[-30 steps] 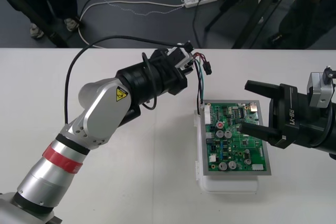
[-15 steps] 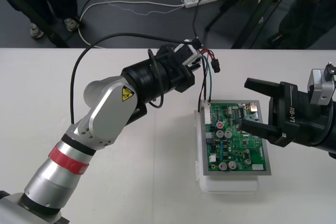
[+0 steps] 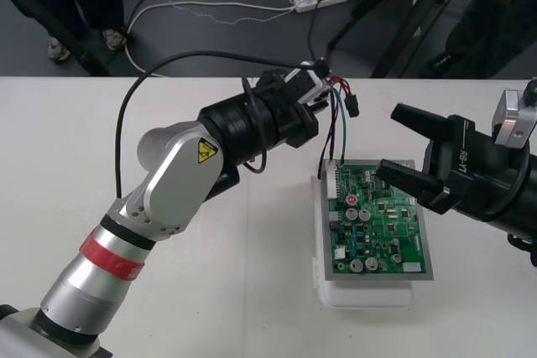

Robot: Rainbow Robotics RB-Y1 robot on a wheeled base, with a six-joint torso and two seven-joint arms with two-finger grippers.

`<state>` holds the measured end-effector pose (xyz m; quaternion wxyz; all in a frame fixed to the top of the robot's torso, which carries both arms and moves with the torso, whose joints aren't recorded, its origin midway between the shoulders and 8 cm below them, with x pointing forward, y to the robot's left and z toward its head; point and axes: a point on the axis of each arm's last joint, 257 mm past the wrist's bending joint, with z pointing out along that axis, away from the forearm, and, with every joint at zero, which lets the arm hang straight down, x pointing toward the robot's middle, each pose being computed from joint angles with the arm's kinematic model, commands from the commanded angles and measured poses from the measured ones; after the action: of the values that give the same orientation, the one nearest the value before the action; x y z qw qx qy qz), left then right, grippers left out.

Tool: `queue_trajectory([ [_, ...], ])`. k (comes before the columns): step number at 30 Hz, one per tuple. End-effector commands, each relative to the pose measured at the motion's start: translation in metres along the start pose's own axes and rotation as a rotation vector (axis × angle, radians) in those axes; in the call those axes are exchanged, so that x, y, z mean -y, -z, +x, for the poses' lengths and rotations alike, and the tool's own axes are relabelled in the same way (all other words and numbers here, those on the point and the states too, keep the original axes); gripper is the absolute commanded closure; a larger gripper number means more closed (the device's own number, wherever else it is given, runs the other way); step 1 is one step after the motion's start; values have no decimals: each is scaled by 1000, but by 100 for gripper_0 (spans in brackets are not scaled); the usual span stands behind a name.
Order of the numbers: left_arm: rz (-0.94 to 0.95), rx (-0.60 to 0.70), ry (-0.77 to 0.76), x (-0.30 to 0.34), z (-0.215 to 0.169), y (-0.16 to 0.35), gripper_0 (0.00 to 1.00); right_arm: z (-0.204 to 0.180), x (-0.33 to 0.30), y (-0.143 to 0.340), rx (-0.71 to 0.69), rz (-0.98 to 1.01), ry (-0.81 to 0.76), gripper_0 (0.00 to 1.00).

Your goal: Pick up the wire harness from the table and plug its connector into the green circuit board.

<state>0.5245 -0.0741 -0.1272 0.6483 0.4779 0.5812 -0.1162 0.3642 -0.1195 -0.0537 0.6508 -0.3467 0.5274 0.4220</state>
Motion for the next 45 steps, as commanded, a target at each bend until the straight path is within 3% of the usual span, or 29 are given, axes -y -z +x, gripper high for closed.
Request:
queue_trajectory([
  [1, -12, 132, 80, -2, -64, -5, 100, -15, 10, -5, 33, 92, -14, 0],
  [15, -3, 138, 80, 1, -66, -3, 100, -17, 31, -3, 56, 276, -56, 0],
  [31, -4, 134, 71, 0, -66, -4, 100, -32, 36, -27, 184, 383, -93, 0],
  [45, -7, 131, 67, 0, -64, -4, 100, -15, 15, -40, 148, 449, -66, 0],
])
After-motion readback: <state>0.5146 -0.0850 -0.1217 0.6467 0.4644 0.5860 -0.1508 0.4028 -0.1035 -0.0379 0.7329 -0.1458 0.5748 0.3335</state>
